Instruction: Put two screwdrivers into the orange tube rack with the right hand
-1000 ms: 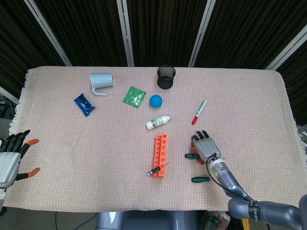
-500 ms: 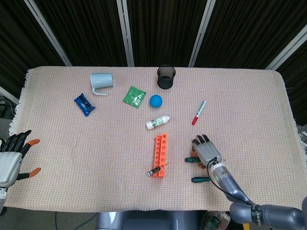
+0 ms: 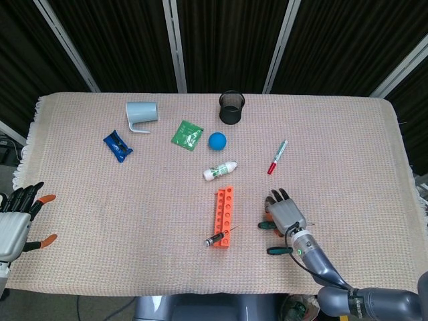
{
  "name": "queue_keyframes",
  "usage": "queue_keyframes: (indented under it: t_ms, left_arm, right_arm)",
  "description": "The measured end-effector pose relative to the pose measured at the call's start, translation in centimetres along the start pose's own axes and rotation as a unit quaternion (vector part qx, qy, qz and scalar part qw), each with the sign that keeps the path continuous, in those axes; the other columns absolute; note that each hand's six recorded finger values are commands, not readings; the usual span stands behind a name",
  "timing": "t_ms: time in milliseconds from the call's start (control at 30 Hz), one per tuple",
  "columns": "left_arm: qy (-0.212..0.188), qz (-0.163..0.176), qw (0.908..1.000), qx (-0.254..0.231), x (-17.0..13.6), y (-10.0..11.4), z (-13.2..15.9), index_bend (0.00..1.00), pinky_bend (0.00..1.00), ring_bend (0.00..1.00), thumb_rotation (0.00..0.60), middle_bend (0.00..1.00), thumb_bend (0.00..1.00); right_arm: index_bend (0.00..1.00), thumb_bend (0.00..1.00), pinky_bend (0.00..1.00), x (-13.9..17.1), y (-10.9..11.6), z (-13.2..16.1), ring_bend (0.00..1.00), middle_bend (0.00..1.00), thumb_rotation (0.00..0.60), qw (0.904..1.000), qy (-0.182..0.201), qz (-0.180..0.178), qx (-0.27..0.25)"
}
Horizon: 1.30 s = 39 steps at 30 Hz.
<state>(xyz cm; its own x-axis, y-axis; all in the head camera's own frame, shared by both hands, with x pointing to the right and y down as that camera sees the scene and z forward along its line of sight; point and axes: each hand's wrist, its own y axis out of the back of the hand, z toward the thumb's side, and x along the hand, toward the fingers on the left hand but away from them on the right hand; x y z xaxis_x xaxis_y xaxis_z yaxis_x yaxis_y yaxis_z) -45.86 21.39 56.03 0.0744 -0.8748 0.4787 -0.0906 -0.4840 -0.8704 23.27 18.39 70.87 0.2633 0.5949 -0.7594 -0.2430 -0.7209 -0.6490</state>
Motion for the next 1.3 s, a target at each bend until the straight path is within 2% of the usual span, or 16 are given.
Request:
queue_keyframes:
  t_ms: [267,433,600,767,900,967,1067,1167,1233,1267,1300]
  left_arm:
    - [0.005,-0.003,1.0,-0.001,-0.1,-0.2,-0.3,0.22,0.0,0.0,0.6,0.0,0.11]
    - [0.007,-0.003,1.0,-0.002,-0.2,-0.2,-0.5,0.22,0.0,0.0,0.6,0.0,0.11]
    - [0.007,0.0,1.0,-0.003,-0.2,-0.1,-0.6,0.22,0.0,0.0,0.6,0.0,0.11]
    - [0.007,0.004,1.0,-0.004,-0.3,0.1,-0.6,0.22,0.0,0.0,0.6,0.0,0.11]
    - [0.005,0.007,1.0,-0.004,-0.3,0.3,-0.5,0.22,0.0,0.0,0.6,0.0,0.11]
    - [0.004,0.009,0.9999,-0.004,-0.4,0.4,-0.5,0.22,0.0,0.0,0.6,0.0,0.11]
    - [0.003,0.01,0.9999,-0.004,-0.5,0.6,-0.3,0.22,0.0,0.0,0.6,0.0,0.11]
    - [0.001,0.012,0.9999,-0.004,-0.6,0.8,-0.1,0.22,0.0,0.0,0.6,0.0,0.11]
    - [-0.001,0.013,0.9999,-0.003,-0.6,0.9,0.1,0.22,0.0,0.0,0.6,0.0,0.11]
    - [-0.002,0.013,0.9999,-0.002,-0.6,0.9,0.1,0.22,0.0,0.0,0.6,0.0,0.11]
    - [-0.003,0.013,0.9999,-0.002,-0.6,1.0,0.2,0.22,0.0,0.0,0.6,0.0,0.11]
  right_arm:
    - [0.53,0.23,0.0,-0.4,0.0,0.2,0.0,0.19,0.6,0.9998,-0.005,0.0,0.019]
    - [0.59,0.37,0.0,-0.7,-0.2,0.3,0.0,0.22,0.6,0.9995,-0.01,0.002,0.03]
    - [0.62,0.41,0.0,-0.6,0.7,0.3,0.0,0.24,0.6,0.9996,-0.011,-0.014,0.024]
    - [0.64,0.41,0.0,-0.2,2.3,0.1,0.0,0.25,0.6,0.9993,-0.008,-0.032,-0.017]
    - [0.64,0.42,0.0,0.4,4.1,-0.2,0.0,0.25,0.6,0.9939,-0.003,-0.045,-0.1]
    - [0.64,0.42,0.0,0.7,5.0,-0.5,0.0,0.25,0.6,0.988,0.002,-0.047,-0.147]
    - [0.64,0.41,0.0,1.2,6.6,-1.2,0.0,0.25,0.6,0.9714,0.012,-0.051,-0.232]
    - [0.64,0.41,0.0,1.7,8.1,-1.8,0.0,0.25,0.6,0.9464,0.026,-0.052,-0.318]
    - [0.64,0.41,0.0,2.1,9.3,-2.2,0.0,0.25,0.6,0.9217,0.04,-0.05,-0.383]
    - [0.64,0.41,0.0,2.2,9.6,-2.3,0.0,0.25,0.6,0.915,0.044,-0.049,-0.398]
    - [0.64,0.41,0.0,2.5,10.4,-2.4,0.0,0.25,0.6,0.8975,0.054,-0.046,-0.435]
